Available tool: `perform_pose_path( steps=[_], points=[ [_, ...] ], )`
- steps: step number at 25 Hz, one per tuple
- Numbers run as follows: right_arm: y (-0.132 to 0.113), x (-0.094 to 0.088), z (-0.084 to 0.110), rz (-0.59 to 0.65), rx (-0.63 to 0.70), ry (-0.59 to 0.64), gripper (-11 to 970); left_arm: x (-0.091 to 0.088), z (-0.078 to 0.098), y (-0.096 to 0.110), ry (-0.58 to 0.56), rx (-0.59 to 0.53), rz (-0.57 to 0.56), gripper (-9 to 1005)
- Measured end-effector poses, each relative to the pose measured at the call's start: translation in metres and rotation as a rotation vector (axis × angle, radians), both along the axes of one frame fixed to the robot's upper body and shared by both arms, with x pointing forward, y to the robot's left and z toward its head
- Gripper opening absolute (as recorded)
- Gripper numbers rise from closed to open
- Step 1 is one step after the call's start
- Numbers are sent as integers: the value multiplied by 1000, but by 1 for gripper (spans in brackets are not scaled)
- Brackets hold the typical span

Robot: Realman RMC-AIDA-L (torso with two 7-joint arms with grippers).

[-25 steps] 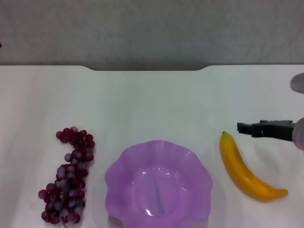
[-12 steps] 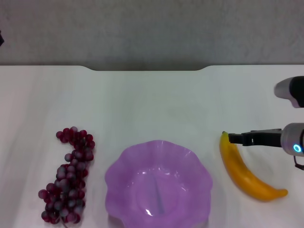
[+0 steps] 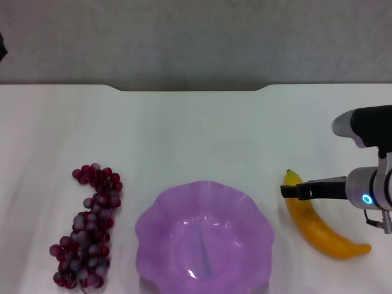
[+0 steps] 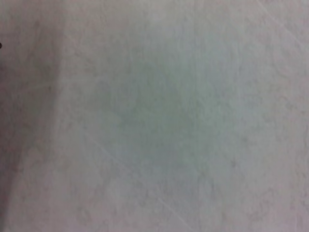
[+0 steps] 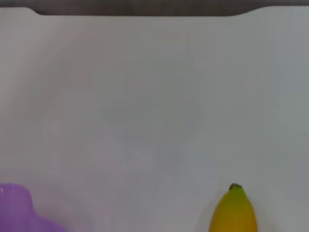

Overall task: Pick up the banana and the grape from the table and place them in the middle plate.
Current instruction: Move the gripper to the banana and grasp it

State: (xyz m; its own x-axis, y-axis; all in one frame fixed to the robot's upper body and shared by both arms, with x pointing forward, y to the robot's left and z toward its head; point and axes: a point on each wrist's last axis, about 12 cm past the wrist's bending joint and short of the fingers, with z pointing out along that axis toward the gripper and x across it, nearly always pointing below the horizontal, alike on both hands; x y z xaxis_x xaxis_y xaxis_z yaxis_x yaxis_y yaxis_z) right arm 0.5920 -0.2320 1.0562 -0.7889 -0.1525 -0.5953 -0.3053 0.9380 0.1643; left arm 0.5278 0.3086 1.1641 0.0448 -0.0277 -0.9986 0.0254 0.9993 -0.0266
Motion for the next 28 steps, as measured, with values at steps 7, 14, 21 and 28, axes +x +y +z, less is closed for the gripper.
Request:
perform_pose_path(
  steps=[7, 14, 21, 28],
  points=[
    [-2, 2, -7, -9, -13, 31, 651, 0, 0, 0, 0, 0, 0, 802],
    [-4, 6, -17, -16, -49, 72, 617, 1, 2, -2, -6, 0, -7, 802],
    [-4, 7, -18, -10, -57, 70, 582, 4, 2, -6, 2, 1, -19, 801],
    [-6, 6, -19, -16, -57, 63, 546, 3, 2, -5, 3, 1, -16, 800]
  ],
)
